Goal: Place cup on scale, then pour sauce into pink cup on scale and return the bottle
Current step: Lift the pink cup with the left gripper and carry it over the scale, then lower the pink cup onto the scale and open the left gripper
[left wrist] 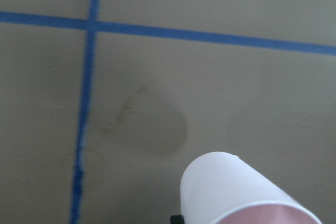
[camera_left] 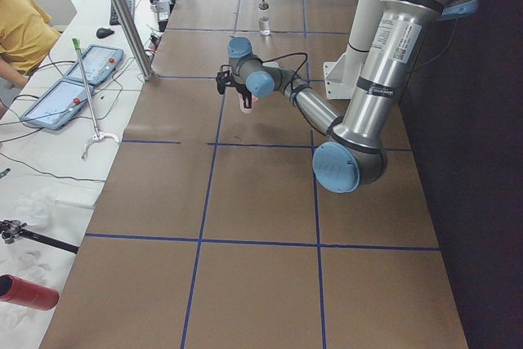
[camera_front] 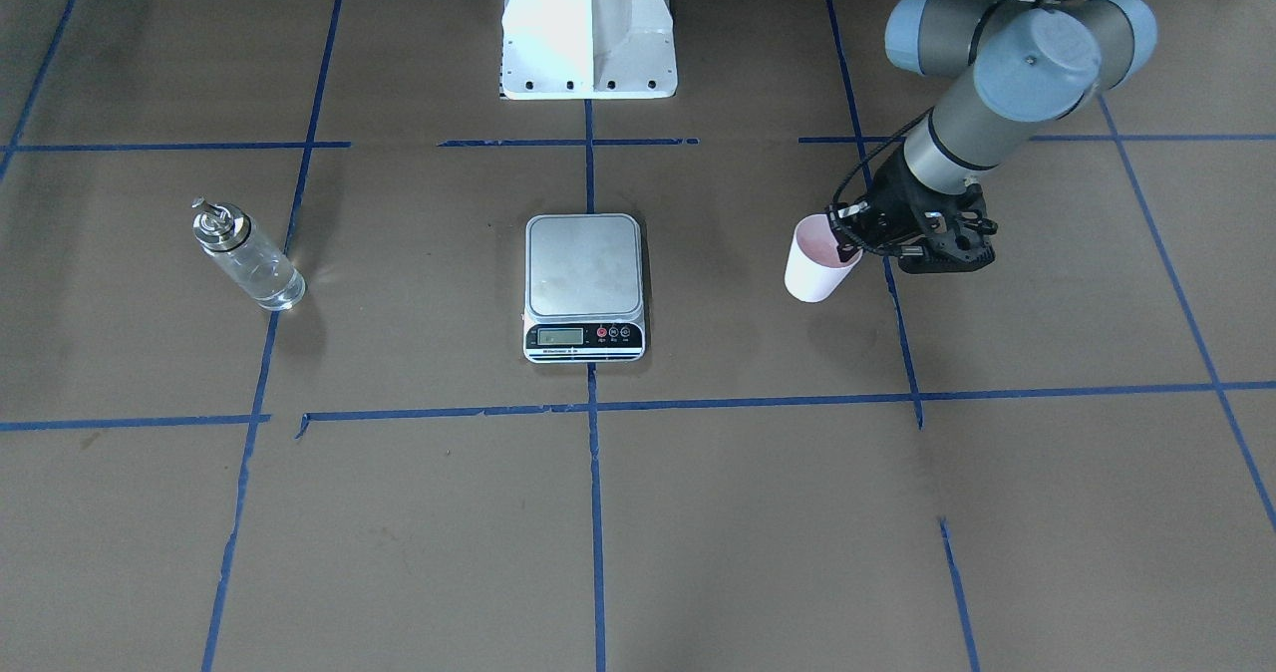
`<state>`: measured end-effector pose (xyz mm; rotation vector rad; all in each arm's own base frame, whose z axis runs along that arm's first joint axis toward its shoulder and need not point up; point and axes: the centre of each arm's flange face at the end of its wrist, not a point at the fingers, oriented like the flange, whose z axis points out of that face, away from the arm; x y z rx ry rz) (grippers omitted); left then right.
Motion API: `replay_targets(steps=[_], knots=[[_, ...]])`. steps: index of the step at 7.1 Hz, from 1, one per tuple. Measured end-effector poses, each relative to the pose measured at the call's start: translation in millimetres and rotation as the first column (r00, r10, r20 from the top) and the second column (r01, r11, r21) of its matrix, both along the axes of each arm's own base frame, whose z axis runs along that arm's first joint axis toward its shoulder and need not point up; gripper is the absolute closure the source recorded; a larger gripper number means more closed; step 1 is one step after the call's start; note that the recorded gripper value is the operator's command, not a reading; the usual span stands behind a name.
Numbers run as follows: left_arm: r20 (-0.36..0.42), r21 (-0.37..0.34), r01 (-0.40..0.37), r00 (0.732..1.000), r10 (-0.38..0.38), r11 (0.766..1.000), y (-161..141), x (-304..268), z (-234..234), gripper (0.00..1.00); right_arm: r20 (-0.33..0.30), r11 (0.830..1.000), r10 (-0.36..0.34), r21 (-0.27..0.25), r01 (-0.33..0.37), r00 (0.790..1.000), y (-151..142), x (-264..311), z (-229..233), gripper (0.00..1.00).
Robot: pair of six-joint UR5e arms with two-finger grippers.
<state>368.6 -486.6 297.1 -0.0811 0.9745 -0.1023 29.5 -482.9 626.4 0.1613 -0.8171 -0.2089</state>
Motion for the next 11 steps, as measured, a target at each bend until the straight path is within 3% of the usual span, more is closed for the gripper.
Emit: replay_targets(steps=[2, 4, 6, 11], knots=[[-0.04, -0.103, 0.038, 0.998, -0.042, 0.994, 20, 62, -75, 1.0, 0.0, 1.0, -0.01, 0.004, 0.01, 1.0, -1, -5, -1, 0.0], [-0.031, -0.193, 0.072, 0.996, -0.079, 0.978, 28, 134, -124, 1.0, 0.0, 1.0, -0.021, 0.009, 0.021, 1.0, -1, -9, -3, 0.0], [-0.003, -0.229, 0.087, 0.996, -0.09, 0.969, 25, 169, -136, 1.0, -0.002, 1.0, -0.028, 0.01, 0.028, 1.0, -2, -12, -3, 0.0], [0.003, -0.234, 0.068, 0.998, -0.069, 0.97, 34, 185, -136, 1.0, -0.007, 0.999, -0.03, 0.011, 0.03, 1.0, -2, -13, -3, 0.0]])
